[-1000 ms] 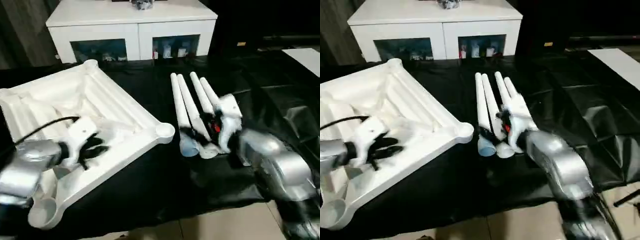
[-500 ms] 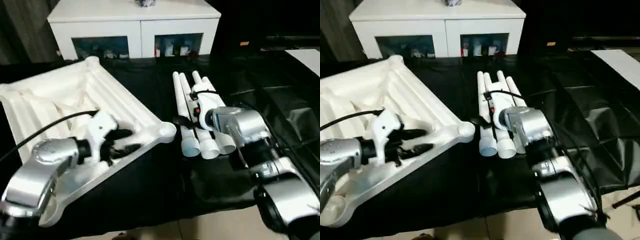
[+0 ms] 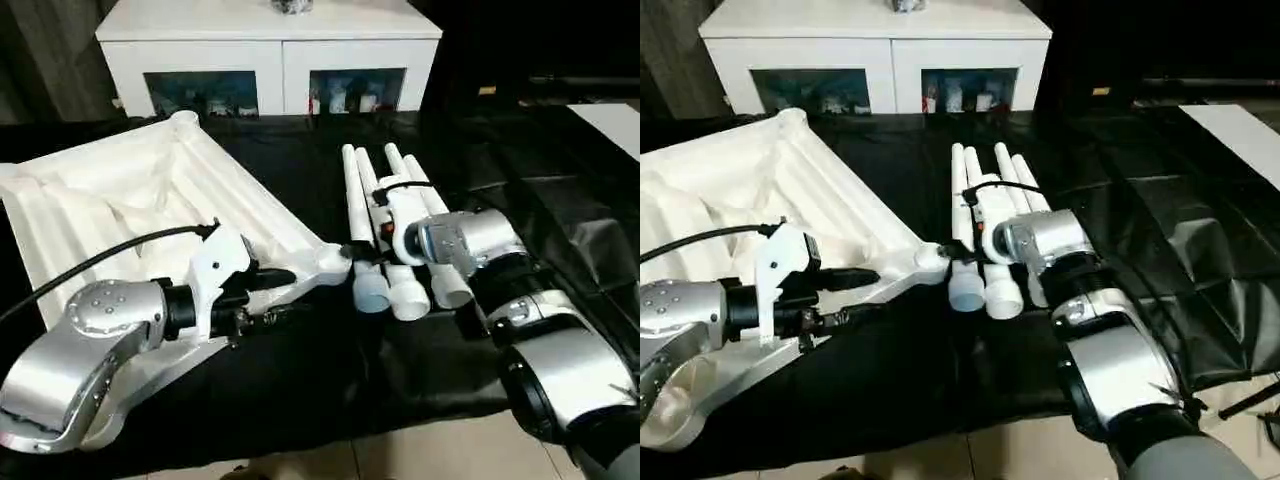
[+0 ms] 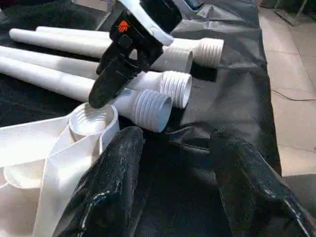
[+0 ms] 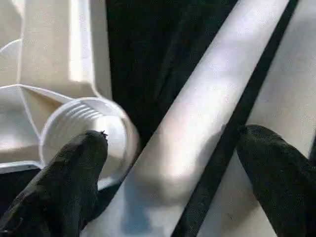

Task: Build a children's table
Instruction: Pick table leg

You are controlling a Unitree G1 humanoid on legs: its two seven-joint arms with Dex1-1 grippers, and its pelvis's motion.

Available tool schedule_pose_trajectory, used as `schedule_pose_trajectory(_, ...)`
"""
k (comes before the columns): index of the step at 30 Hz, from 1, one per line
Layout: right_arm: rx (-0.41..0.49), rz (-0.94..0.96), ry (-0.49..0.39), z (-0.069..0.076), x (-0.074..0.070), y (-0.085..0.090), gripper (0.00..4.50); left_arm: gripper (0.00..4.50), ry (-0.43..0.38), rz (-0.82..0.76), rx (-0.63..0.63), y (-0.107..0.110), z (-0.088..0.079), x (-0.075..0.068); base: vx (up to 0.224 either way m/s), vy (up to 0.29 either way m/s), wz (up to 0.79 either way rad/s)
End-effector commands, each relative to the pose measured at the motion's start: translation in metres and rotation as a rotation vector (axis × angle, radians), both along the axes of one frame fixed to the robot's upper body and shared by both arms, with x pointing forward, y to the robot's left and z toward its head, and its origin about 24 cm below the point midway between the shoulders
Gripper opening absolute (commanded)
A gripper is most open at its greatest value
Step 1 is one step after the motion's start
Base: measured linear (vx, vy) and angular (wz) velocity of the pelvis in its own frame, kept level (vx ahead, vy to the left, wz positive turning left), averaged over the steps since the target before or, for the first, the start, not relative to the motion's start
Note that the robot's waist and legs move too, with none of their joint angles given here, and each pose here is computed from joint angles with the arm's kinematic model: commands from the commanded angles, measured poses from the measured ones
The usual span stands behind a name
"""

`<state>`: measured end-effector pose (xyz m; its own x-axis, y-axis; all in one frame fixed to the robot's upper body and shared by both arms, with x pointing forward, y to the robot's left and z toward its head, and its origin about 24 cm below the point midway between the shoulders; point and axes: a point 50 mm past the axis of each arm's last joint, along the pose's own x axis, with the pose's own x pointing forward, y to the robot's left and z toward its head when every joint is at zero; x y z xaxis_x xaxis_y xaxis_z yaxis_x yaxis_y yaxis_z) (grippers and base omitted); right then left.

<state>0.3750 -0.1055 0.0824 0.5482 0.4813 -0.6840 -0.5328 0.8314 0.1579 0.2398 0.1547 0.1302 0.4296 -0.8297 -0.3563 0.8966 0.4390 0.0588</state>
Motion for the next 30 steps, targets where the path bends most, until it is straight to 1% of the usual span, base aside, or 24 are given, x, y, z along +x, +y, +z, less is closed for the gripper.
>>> schedule_pose_trajectory(1,-0.028,-0.025,0.087,-0.019,-0.007,-0.009,4.33,2.57,-0.013,0.002,0.009,-0.001,0.004,0.001,0.000,0.000,0.00)
schedule_pose_trajectory(2,-0.038,-0.020,0.091,-0.020,-0.007,-0.010,4.33,2.57,-0.011,0.002,0.008,-0.002,0.005,0.000,0.000,0.000,0.00)
schedule_pose_trajectory(4,-0.042,-0.014,0.099,-0.021,-0.006,-0.011,4.05,2.58,-0.010,0.002,0.009,-0.003,0.006,0.000,0.000,0.000,0.00)
schedule_pose_trajectory(6,-0.046,-0.015,0.099,-0.021,-0.006,-0.012,3.98,2.58,-0.010,0.002,0.008,-0.003,0.006,0.000,0.000,0.000,0.00)
schedule_pose_trajectory(8,-0.044,-0.012,0.107,-0.021,-0.006,-0.014,3.76,2.58,-0.011,0.003,0.009,-0.003,0.006,0.000,0.000,0.000,0.00)
schedule_pose_trajectory(9,-0.059,-0.008,0.113,-0.023,-0.007,-0.016,3.76,2.58,-0.012,0.003,0.008,-0.003,0.006,0.000,0.000,0.000,0.00)
schedule_pose_trajectory(10,-0.067,-0.007,0.116,-0.025,-0.007,-0.018,3.62,2.58,-0.012,0.004,0.008,-0.003,0.006,0.000,0.000,0.000,0.00)
schedule_pose_trajectory(13,-0.093,-0.005,0.129,-0.030,-0.009,-0.021,3.50,2.58,-0.015,0.008,0.019,-0.003,0.006,0.001,0.000,0.000,0.00)
schedule_pose_trajectory(14,-0.102,-0.012,0.129,-0.031,-0.009,-0.024,3.30,2.58,-0.019,0.012,0.024,-0.002,0.006,0.001,0.000,0.000,0.00)
schedule_pose_trajectory(17,-0.119,-0.021,0.122,-0.031,-0.009,-0.026,3.13,2.58,-0.020,0.013,0.025,-0.002,0.007,0.001,0.000,0.000,0.00)
schedule_pose_trajectory(19,-0.146,-0.025,0.102,-0.027,-0.006,-0.031,2.93,2.58,-0.028,0.016,0.027,-0.001,0.008,0.002,0.000,0.000,0.00)
schedule_pose_trajectory(20,-0.157,-0.022,0.095,-0.026,-0.005,-0.033,2.93,2.58,-0.029,0.017,0.028,-0.001,0.009,0.002,0.000,0.000,0.00)
schedule_pose_trajectory(21,-0.162,-0.020,0.092,-0.025,-0.004,-0.034,2.75,2.58,-0.029,0.016,0.028,-0.001,0.009,0.002,0.000,0.000,0.00)
schedule_pose_trajectory(23,-0.183,-0.015,0.088,-0.024,-0.004,-0.038,2.70,2.58,-0.029,0.013,0.032,-0.002,0.009,0.002,0.000,0.000,0.00)
schedule_pose_trajectory(24,-0.193,-0.011,0.088,-0.023,-0.003,-0.041,2.51,2.58,-0.030,0.013,0.035,-0.002,0.009,0.002,0.000,0.000,0.00)
schedule_pose_trajectory(25,-0.199,-0.011,0.091,-0.024,-0.004,-0.043,2.51,2.58,-0.031,0.013,0.036,-0.002,0.010,0.002,0.000,0.000,0.00)
schedule_pose_trajectory(27,-0.217,-0.006,0.102,-0.025,-0.005,-0.049,2.32,2.58,-0.036,0.013,0.038,-0.002,0.010,0.003,0.000,0.000,0.00)
schedule_pose_trajectory(30,-0.236,0.000,0.112,-0.027,-0.006,-0.053,2.11,2.58,-0.035,0.008,0.034,-0.003,0.010,0.002,0.000,0.000,0.00)
